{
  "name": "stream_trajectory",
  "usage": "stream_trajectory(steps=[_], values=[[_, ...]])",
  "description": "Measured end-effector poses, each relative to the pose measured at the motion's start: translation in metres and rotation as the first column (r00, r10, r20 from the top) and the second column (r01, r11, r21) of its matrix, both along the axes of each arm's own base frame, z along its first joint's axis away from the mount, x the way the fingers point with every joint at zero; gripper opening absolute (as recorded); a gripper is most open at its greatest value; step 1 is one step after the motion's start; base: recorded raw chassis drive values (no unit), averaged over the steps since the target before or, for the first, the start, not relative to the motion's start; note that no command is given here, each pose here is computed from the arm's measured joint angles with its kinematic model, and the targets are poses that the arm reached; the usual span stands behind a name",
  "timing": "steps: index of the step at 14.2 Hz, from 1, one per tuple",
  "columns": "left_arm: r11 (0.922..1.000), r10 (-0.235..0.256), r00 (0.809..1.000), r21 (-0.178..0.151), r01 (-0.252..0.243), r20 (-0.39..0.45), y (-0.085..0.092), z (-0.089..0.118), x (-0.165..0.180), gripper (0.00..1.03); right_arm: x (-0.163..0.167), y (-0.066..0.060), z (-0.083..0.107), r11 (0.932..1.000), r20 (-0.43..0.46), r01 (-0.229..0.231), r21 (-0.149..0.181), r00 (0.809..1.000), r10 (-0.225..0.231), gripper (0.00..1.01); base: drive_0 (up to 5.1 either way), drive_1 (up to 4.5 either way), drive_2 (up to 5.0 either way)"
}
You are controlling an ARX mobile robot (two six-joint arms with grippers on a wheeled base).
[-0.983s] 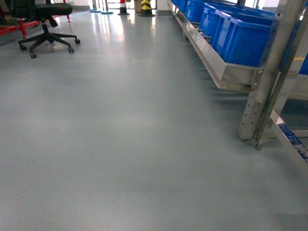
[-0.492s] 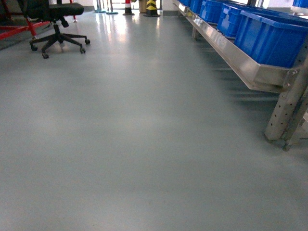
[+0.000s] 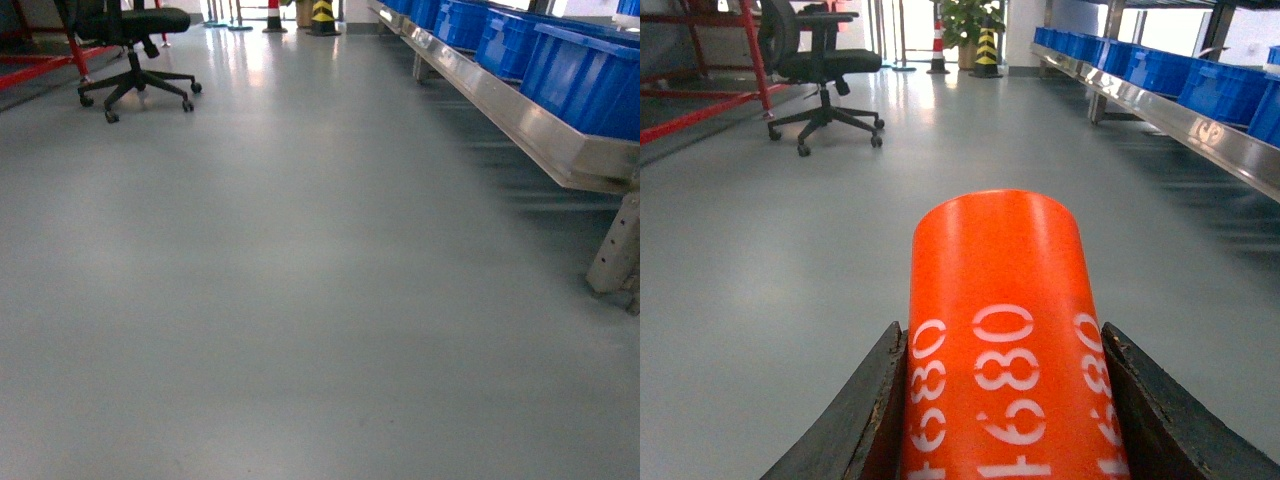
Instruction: Pick capacitor and pack into box
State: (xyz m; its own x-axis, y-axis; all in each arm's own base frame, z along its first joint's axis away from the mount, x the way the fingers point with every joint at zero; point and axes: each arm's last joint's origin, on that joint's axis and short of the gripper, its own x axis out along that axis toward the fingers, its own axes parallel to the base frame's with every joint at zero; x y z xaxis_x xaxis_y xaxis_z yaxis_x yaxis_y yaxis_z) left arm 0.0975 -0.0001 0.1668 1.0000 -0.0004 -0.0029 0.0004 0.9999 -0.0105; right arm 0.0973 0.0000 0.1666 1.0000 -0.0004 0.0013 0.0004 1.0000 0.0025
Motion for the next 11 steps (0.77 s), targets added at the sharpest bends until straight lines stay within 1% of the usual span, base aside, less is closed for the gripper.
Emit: stream_trajectory(steps=[11], values=[[1.0000, -0.001, 1.000, 0.000, 0.001, 0.002, 0.0000, 0.0001, 0.0000, 0.44, 0.0000, 0.0000, -0.0001, 1.0000, -0.001, -0.001, 0.000, 1.000, 0.001, 0.98, -5.0, 2.49, 2.5]])
